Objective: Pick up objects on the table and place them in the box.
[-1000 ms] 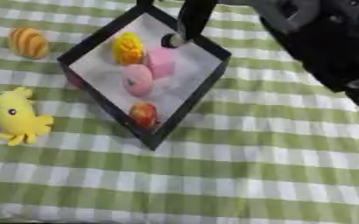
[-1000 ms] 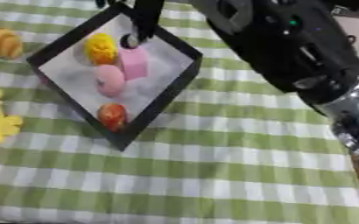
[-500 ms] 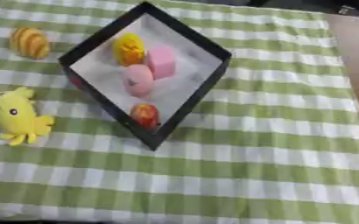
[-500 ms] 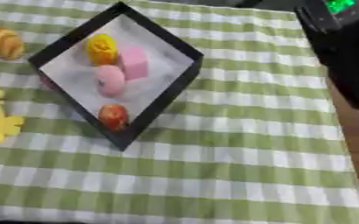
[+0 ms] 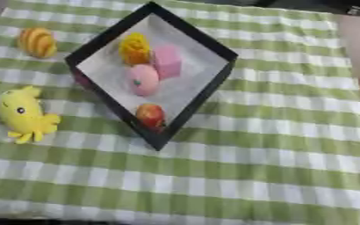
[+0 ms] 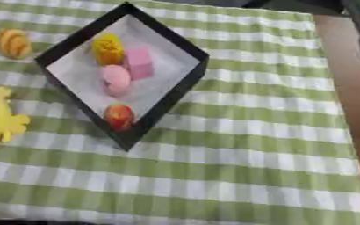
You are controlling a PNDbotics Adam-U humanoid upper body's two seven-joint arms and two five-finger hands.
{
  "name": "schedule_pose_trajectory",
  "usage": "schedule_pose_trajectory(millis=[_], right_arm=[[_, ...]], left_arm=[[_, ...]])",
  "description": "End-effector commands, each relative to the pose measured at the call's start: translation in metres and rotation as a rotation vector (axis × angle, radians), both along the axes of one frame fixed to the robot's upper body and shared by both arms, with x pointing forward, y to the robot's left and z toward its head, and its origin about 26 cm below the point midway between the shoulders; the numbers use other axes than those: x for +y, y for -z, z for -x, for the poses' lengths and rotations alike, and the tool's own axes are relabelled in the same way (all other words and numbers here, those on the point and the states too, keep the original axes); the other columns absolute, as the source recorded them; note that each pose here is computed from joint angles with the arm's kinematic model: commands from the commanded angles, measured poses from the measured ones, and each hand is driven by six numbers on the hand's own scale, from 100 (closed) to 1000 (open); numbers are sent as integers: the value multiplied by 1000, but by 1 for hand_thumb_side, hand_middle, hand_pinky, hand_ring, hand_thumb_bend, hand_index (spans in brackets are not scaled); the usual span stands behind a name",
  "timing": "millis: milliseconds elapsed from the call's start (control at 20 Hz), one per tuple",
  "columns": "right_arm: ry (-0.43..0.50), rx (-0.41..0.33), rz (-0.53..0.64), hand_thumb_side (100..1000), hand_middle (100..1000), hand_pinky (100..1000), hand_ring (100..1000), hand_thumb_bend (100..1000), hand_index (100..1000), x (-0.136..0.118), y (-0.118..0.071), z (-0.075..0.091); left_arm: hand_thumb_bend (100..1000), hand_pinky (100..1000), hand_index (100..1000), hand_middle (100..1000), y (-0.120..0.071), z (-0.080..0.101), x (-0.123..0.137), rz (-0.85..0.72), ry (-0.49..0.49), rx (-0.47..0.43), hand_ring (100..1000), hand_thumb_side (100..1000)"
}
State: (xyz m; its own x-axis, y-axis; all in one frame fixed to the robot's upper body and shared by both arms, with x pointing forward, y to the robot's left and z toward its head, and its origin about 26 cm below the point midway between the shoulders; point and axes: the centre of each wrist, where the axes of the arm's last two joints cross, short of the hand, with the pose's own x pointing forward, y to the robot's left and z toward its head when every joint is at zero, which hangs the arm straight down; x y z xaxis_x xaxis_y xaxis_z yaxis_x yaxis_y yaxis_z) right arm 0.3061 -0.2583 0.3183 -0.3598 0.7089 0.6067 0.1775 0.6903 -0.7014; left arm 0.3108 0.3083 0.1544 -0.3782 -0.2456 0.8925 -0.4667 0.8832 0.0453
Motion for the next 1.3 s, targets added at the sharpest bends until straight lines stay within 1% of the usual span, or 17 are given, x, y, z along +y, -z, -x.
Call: schedule_pose_trajectory(millis=[50, 200, 250, 300, 350, 500, 550, 600, 750, 850, 1000, 1050, 1200, 1300], right_arm=[[-6, -74, -138, 580, 755, 921, 818, 115, 828, -7, 5, 5], [-30, -86, -251, 585, 764, 928, 827, 133, 843, -12, 25, 4], [-38, -89, -278, 554, 770, 932, 834, 176, 851, -13, 30, 4], [-47, -93, -298, 544, 772, 934, 835, 187, 854, -15, 35, 4], [-58, -96, -316, 503, 775, 936, 839, 230, 860, -16, 40, 4], [-79, -114, -360, 448, 770, 933, 835, 273, 856, -20, 50, 4], [-78, -122, -368, 370, 760, 926, 824, 361, 849, -21, 52, 5], [-76, -131, -374, 364, 757, 924, 820, 367, 847, -23, 55, 5], [-80, -148, -390, 356, 745, 918, 805, 363, 838, -25, 61, 6], [-81, -153, -394, 352, 740, 915, 801, 365, 835, -26, 65, 6], [-67, -155, -399, 349, 729, 908, 790, 364, 823, -29, 69, 7], [-59, -154, -401, 351, 726, 907, 787, 363, 820, -30, 69, 7], [-41, -145, -402, 354, 720, 906, 783, 358, 813, -32, 72, 8], [-40, -140, -398, 354, 718, 906, 781, 359, 812, -32, 72, 8]], left_arm=[[320, 805, 847, 721, -25, 4, 7, -125, 8, -39, 850, 716], [320, 806, 850, 725, -43, 7, 10, -261, 19, -39, 849, 701], [326, 806, 851, 727, -50, 9, 11, -314, 20, -36, 847, 690], [329, 806, 851, 728, -57, 11, 12, -364, 21, -32, 847, 686], [337, 807, 853, 731, -64, 13, 13, -422, 21, -26, 845, 672], [358, 809, 858, 737, -88, 20, 14, -606, 18, -4, 840, 650], [380, 811, 866, 744, -95, 22, 15, -669, 19, 12, 838, 641], [389, 813, 870, 747, -102, 23, 17, -738, 25, 38, 838, 640], [435, 819, 886, 763, -120, 27, 23, -934, 64, 155, 837, 628], [445, 821, 894, 768, -128, 29, 26, -1033, 123, 249, 841, 634], [438, 830, 902, 779, -140, 32, 30, -1097, 238, 367, 844, 650], [432, 837, 906, 790, -143, 33, 31, -1116, 270, 406, 847, 677], [441, 848, 913, 807, -147, 35, 33, -1232, 377, 593, 840, 697], [437, 853, 913, 811, -147, 35, 31, -1319, 450, 694, 826, 715]])
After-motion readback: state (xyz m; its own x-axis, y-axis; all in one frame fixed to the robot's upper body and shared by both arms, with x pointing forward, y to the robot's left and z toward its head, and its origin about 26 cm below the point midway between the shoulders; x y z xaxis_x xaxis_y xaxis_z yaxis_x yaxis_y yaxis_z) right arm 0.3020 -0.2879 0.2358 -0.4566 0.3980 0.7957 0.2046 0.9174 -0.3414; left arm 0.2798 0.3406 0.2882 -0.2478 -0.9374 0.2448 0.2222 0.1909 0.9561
